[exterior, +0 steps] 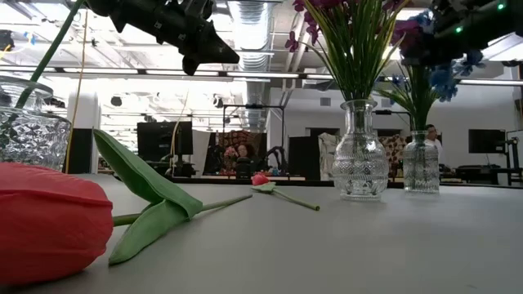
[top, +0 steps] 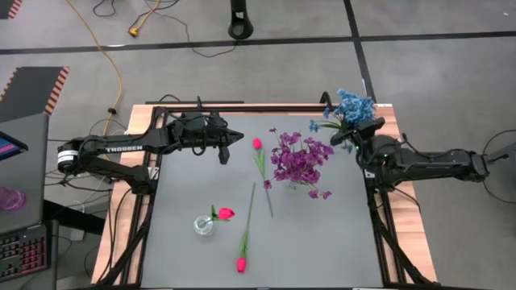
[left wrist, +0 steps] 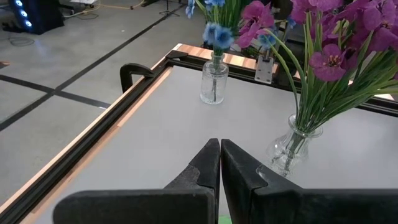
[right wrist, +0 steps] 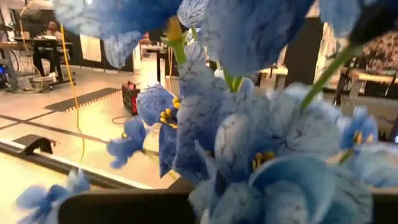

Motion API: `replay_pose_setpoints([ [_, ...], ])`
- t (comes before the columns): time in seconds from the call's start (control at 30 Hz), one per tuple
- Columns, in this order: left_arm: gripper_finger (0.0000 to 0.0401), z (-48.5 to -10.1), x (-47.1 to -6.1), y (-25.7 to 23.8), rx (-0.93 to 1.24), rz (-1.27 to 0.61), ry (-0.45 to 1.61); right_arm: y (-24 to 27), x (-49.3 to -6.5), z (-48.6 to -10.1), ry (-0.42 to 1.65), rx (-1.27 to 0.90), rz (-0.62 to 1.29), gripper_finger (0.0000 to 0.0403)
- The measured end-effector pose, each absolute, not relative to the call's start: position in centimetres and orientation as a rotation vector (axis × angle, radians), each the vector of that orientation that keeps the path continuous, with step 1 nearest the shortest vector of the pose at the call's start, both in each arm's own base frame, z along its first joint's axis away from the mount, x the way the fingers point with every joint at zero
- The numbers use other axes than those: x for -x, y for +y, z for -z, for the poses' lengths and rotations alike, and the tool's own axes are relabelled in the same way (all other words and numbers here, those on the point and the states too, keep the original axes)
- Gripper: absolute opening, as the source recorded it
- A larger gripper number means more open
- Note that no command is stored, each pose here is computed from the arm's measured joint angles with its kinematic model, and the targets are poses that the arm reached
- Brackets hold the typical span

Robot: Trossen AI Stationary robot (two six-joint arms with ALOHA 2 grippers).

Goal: Sort flowers into vase by color
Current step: Put the blue flowers into the top transparent vase

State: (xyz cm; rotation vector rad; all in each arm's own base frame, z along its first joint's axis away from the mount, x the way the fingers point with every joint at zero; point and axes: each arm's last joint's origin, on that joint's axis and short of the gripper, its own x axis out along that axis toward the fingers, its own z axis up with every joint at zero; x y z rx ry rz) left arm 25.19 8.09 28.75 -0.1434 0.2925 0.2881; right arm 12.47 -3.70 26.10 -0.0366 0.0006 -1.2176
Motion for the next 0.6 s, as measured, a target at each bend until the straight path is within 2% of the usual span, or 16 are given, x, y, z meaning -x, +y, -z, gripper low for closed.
replay_pose_setpoints([
  [0.27, 0.0000, -28.7, -25.2, 8.1, 0.143, -0.288, 0.292, -3.7, -12.4, -24.6, 0.044, -0.058, 1.224, 0.0031],
  [0.6, 0.0000, -28.7, -25.2, 8.1, 0.143, -0.288, 0.292, -3.7, -12.4, -24.5, 0.047, -0.064, 1.223, 0.0041],
])
